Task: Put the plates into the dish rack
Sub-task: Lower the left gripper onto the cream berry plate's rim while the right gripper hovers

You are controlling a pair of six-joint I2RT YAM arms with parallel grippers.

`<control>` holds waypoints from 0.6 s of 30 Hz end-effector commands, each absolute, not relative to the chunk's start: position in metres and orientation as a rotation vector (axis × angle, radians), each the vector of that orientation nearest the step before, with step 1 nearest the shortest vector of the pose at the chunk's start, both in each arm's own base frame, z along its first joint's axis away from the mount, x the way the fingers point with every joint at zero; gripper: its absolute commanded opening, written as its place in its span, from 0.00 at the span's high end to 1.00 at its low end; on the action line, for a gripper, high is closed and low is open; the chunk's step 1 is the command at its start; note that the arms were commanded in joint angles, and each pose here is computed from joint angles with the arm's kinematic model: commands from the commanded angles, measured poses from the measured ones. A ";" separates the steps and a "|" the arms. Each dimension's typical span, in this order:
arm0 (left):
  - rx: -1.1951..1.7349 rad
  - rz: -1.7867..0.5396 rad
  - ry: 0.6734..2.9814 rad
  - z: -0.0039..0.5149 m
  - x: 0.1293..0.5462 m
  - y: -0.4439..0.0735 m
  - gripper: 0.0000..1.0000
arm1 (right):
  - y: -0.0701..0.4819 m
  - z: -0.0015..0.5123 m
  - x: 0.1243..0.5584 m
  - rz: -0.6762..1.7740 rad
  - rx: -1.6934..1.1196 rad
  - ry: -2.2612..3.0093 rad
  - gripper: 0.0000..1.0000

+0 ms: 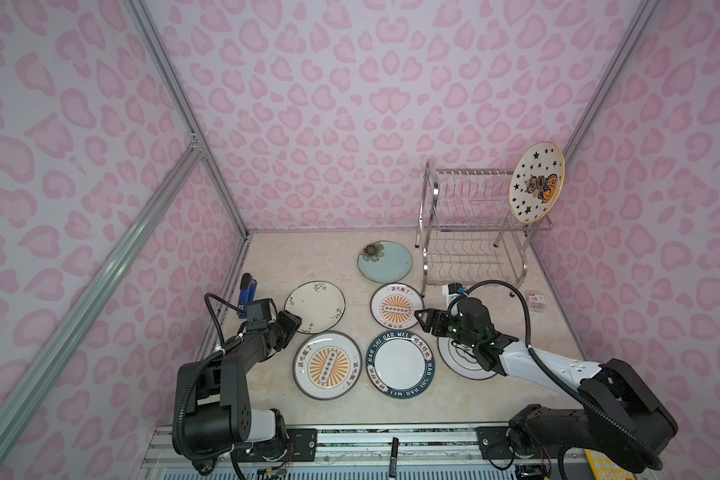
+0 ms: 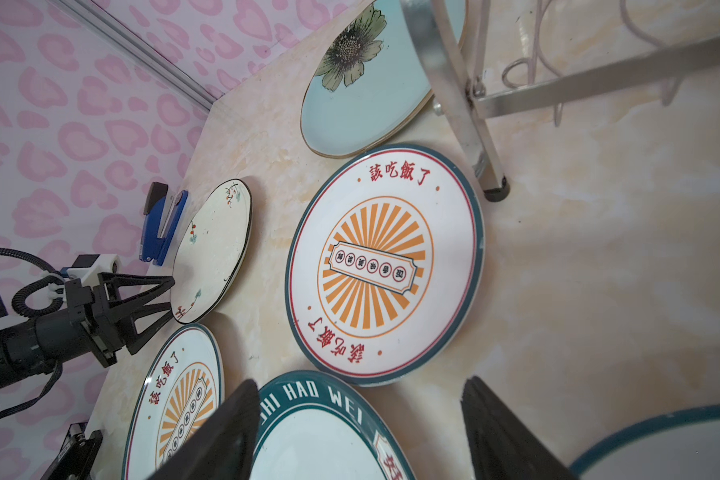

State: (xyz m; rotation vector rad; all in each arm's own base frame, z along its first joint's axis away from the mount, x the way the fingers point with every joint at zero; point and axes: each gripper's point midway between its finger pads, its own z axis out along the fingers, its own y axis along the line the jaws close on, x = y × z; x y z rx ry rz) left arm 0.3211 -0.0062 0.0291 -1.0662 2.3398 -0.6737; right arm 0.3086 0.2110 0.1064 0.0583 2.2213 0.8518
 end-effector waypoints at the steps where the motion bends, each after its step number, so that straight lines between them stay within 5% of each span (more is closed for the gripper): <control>1: -1.051 -0.654 2.353 0.024 0.323 -0.004 0.49 | 0.215 0.111 0.312 0.869 0.043 2.195 0.25; 18: -1.052 -0.625 2.389 0.005 0.324 -0.002 0.80 | 0.220 0.112 0.315 0.880 0.018 2.205 0.29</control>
